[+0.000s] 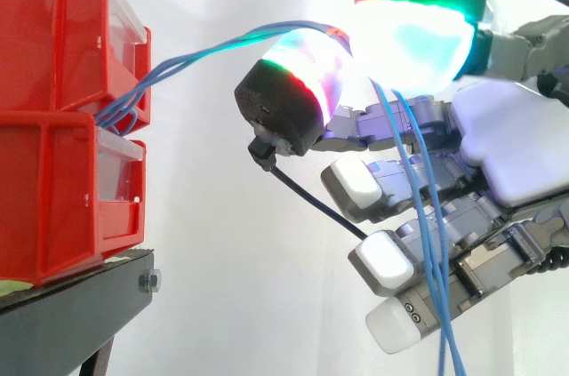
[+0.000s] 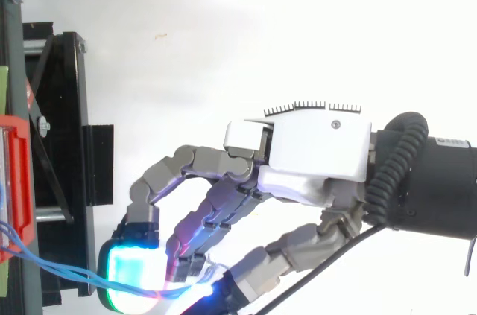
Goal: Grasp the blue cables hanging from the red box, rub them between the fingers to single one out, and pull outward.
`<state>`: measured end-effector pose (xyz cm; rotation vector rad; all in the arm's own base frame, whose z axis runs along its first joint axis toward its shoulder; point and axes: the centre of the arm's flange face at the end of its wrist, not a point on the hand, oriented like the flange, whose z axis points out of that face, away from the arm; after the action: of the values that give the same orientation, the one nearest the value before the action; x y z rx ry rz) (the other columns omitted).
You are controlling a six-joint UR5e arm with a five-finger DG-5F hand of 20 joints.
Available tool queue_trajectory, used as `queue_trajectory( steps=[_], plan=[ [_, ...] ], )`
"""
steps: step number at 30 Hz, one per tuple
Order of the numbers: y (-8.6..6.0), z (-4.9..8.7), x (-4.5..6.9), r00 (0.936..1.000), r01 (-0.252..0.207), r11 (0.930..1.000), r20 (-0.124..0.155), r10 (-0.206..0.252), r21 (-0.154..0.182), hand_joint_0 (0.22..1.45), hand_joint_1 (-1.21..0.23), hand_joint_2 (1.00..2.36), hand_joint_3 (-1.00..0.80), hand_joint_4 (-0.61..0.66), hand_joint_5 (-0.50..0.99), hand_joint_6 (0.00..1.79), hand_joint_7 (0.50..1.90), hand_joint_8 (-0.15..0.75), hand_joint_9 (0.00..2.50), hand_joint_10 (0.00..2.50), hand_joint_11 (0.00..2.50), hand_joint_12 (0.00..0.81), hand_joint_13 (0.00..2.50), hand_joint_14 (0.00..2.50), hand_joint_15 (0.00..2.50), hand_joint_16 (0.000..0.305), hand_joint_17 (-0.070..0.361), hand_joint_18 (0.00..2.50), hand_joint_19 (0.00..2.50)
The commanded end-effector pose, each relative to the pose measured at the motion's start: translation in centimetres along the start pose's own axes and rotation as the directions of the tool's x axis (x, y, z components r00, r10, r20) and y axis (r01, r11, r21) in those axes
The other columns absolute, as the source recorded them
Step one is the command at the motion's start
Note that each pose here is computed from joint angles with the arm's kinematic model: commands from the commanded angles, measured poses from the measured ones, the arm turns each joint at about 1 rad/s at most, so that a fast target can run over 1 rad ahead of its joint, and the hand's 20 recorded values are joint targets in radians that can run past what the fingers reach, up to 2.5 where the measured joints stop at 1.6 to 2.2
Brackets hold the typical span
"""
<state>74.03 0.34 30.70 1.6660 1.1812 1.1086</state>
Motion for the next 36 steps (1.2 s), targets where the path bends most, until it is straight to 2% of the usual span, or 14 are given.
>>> queue_trajectory(
  steps=[1,7,11,17,22,25,30,36],
  plan=[
    [-0.01,-0.01,0.07,1.0,0.001,1.0,-0.001,-0.001,0.0,0.52,-0.89,1.0,-0.5,-0.2,-0.15,0.92,0.84,0.23,0.93,0.01,0.57,0.399,0.76,0.02,0.44,0.061,0.137,0.49,0.32],
    [-0.01,-0.01,0.07,1.0,0.0,1.0,-0.001,0.0,0.0,0.49,-0.8,1.0,-0.5,-0.2,-0.14,0.92,0.85,0.255,0.99,0.01,0.56,0.414,0.78,0.02,0.43,0.064,0.143,0.47,0.33],
    [-0.01,-0.01,0.07,1.0,0.001,1.0,-0.001,-0.001,0.0,0.58,-0.68,1.0,-0.5,-0.23,-0.13,0.9,0.93,0.245,1.04,0.01,0.57,0.397,0.79,0.02,0.45,0.061,0.137,0.42,0.36],
    [-0.01,-0.01,0.07,1.0,0.001,1.0,-0.001,-0.001,0.0,0.58,-0.64,1.0,-0.5,-0.21,-0.1,0.89,0.98,0.245,1.11,0.01,0.57,0.406,0.78,0.02,0.46,0.065,0.147,0.26,0.38],
    [-0.01,-0.01,0.07,1.0,0.001,1.0,-0.001,-0.001,0.0,0.57,-0.66,1.0,-0.46,-0.19,-0.1,0.88,1.0,0.249,1.11,0.01,0.57,0.407,0.77,0.02,0.47,0.065,0.145,0.26,0.39],
    [-0.01,-0.01,0.07,1.0,0.001,1.0,-0.001,-0.001,0.0,0.51,-0.69,1.0,-0.5,-0.17,-0.11,0.88,0.96,0.266,1.09,0.02,0.57,0.425,0.78,0.02,0.46,0.067,0.151,0.31,0.39],
    [-0.01,-0.01,0.07,1.0,0.001,1.0,-0.001,-0.001,0.0,0.41,-0.64,1.0,-0.5,-0.16,-0.1,0.88,0.86,0.294,1.11,0.01,0.54,0.461,0.81,0.02,0.46,0.075,0.169,0.4,0.39],
    [-0.01,-0.01,0.07,1.0,0.001,1.0,-0.001,-0.001,0.0,0.36,-0.62,1.0,-0.5,-0.14,-0.09,0.84,0.87,0.309,1.1,0.01,0.53,0.485,0.8,0.01,0.45,0.081,0.182,0.41,0.4]
  ],
)
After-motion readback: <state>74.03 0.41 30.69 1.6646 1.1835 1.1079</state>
